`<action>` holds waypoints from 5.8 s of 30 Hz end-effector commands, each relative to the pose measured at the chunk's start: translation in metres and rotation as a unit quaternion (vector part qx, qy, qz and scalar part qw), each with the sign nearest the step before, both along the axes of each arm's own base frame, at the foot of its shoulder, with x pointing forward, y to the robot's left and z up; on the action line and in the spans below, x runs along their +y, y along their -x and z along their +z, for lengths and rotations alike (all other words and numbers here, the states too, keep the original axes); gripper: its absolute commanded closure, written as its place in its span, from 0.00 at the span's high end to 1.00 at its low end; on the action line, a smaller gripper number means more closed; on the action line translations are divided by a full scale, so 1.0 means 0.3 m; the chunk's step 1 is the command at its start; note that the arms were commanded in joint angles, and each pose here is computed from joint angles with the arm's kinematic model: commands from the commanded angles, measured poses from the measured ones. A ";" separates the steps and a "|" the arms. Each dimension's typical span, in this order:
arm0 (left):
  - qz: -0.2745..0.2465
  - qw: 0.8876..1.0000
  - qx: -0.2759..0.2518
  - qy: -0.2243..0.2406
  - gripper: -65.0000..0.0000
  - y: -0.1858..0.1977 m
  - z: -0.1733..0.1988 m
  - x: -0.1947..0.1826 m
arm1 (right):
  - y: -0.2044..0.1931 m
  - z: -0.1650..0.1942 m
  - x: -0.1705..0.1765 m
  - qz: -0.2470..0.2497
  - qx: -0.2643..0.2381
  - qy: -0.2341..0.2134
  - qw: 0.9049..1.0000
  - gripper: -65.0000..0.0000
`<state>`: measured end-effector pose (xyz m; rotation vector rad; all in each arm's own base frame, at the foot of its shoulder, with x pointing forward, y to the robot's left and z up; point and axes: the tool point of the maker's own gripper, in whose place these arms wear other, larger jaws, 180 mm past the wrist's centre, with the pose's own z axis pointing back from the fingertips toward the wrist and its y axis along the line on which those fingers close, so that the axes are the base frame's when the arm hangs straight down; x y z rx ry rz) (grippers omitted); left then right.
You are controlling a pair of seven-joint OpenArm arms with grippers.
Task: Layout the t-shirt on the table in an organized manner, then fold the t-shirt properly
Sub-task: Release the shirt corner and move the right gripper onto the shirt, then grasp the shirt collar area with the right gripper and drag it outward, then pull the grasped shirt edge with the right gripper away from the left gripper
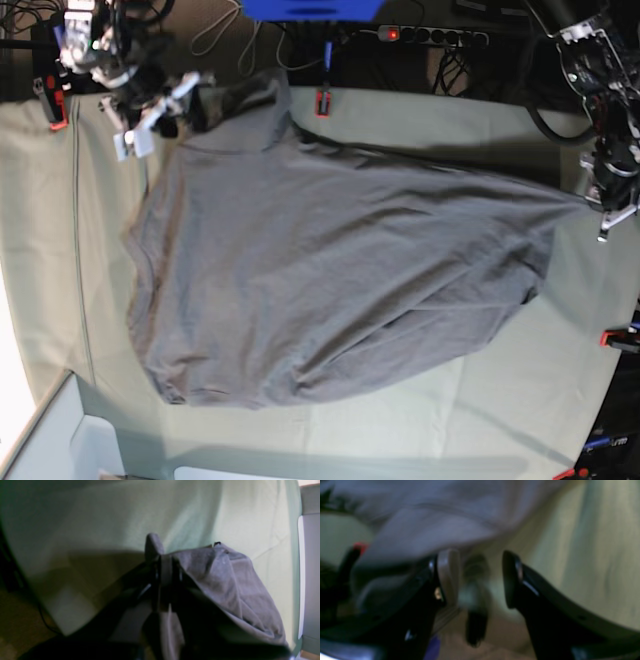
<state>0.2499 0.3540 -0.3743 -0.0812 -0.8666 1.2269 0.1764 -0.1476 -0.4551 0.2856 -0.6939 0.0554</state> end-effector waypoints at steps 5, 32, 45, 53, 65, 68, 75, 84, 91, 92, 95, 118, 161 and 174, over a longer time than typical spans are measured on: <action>0.001 0.999 -0.023 -0.031 0.00 -0.035 0.080 0.054 | -0.095 0.006 -0.021 0.005 -0.022 0.000 1.000 0.44; 0.002 0.999 -0.017 -0.033 0.00 -0.029 0.072 0.061 | -0.269 0.210 0.131 0.104 -0.126 0.003 0.987 0.44; 0.002 0.999 -0.023 -0.033 0.00 -0.046 0.084 0.062 | -0.150 0.086 0.083 0.028 -0.062 -0.022 0.997 0.44; 0.002 0.999 -0.023 -0.033 0.00 -0.046 0.084 0.062 | -0.152 0.020 0.123 0.025 -0.037 -0.040 0.998 0.44; 0.002 0.999 -0.023 -0.029 0.00 -0.040 0.077 0.058 | -0.082 -0.057 0.106 0.015 0.003 -0.042 0.999 0.04; 0.002 0.999 -0.024 -0.028 0.00 -0.042 0.079 0.053 | -0.043 -0.010 0.089 0.013 -0.010 -0.034 0.999 0.00; 0.002 0.999 -0.026 -0.027 0.00 -0.046 0.080 0.051 | 0.027 0.112 0.003 -0.024 -0.041 -0.006 0.999 0.00; 0.002 0.999 -0.027 -0.029 0.00 -0.048 0.084 0.054 | 0.151 0.028 -0.047 -0.068 0.014 -0.005 0.998 0.00; 0.002 0.999 -0.026 -0.030 0.00 -0.048 0.084 0.058 | 0.199 -0.041 -0.026 -0.071 0.047 -0.018 0.996 0.19; 0.002 0.999 -0.026 -0.030 0.00 -0.048 0.084 0.058 | 0.199 -0.041 -0.032 -0.073 0.047 -0.017 0.996 0.25; 0.002 0.999 -0.026 -0.031 0.00 -0.048 0.086 0.059 | 0.193 -0.022 -0.077 -0.088 0.038 -0.006 0.995 0.39; 0.032 0.997 -0.060 -0.038 0.00 -0.076 0.160 0.128 | -0.169 0.103 0.162 -0.012 -0.071 -0.064 0.995 0.44; 0.032 0.997 -0.061 -0.047 0.00 -0.075 0.178 0.148 | -0.097 -0.081 0.137 -0.034 0.015 -0.074 0.997 0.01; 0.031 0.997 -0.047 -0.046 0.00 -0.044 0.150 0.146 | -0.164 0.118 -0.207 -0.121 -0.076 0.010 0.990 0.00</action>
